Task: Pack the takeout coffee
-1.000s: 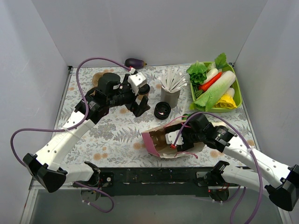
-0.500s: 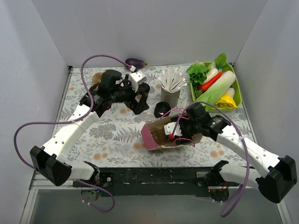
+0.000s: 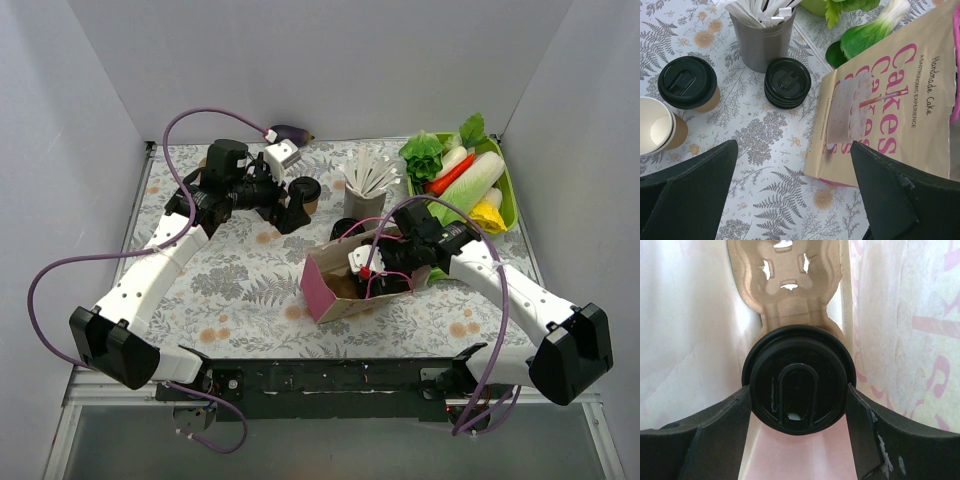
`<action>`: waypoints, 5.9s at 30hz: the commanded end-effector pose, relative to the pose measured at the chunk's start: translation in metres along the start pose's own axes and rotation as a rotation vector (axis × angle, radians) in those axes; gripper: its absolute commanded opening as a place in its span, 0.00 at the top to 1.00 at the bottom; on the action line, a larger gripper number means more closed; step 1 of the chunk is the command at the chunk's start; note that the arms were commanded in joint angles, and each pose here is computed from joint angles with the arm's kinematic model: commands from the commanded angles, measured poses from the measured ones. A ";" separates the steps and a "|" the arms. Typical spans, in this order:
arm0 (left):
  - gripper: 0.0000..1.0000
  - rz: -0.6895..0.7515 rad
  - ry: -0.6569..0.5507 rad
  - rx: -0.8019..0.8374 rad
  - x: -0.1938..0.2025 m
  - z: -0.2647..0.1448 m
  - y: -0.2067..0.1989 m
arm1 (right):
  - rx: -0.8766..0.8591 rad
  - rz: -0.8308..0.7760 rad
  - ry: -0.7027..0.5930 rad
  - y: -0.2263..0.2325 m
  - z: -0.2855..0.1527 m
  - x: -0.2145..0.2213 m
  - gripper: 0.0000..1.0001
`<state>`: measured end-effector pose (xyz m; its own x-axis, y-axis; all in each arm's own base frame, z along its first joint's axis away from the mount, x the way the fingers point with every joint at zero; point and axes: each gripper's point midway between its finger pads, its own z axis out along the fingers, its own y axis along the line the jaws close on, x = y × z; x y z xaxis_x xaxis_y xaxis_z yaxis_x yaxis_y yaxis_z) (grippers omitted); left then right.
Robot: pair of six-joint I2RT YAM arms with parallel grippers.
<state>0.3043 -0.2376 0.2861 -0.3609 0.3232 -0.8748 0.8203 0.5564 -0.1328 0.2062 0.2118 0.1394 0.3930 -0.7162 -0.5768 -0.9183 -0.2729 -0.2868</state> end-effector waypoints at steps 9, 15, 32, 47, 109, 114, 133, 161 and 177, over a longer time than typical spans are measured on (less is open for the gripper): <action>0.02 0.005 -0.014 0.057 -0.010 -0.003 -0.008 | -0.240 0.015 0.029 0.020 0.001 0.010 0.99; 0.02 0.003 -0.015 0.068 -0.010 -0.002 -0.008 | -0.328 0.044 0.049 0.025 -0.003 0.009 0.99; 0.03 -0.020 -0.014 0.046 -0.009 -0.014 -0.013 | -0.391 0.041 0.126 0.037 0.014 0.036 0.99; 0.02 0.057 -0.027 0.015 -0.015 -0.031 -0.019 | -0.298 0.012 0.076 0.017 0.002 0.014 0.81; 0.04 0.250 0.310 0.045 0.040 0.132 0.159 | 0.382 0.215 -0.120 -0.081 -0.169 -0.117 0.12; 0.05 0.260 0.294 0.030 0.041 0.140 0.166 | 0.378 0.223 -0.119 -0.083 -0.166 -0.116 0.12; 0.25 0.295 0.296 0.096 0.051 0.152 0.165 | 0.376 0.235 -0.114 -0.083 -0.155 -0.109 0.12; 0.71 0.217 0.348 0.115 0.059 0.047 0.085 | 0.412 0.228 -0.133 -0.093 -0.148 -0.107 0.12; 0.68 0.108 0.431 0.011 0.169 -0.061 0.002 | 0.406 0.246 -0.189 -0.097 -0.135 -0.111 0.13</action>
<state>0.2364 -0.1445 0.1770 -0.3890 0.6862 -0.6147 0.8884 0.4561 -0.0532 0.2461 0.2219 0.3232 0.1766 -0.6417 -0.7464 -0.9114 0.1797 -0.3701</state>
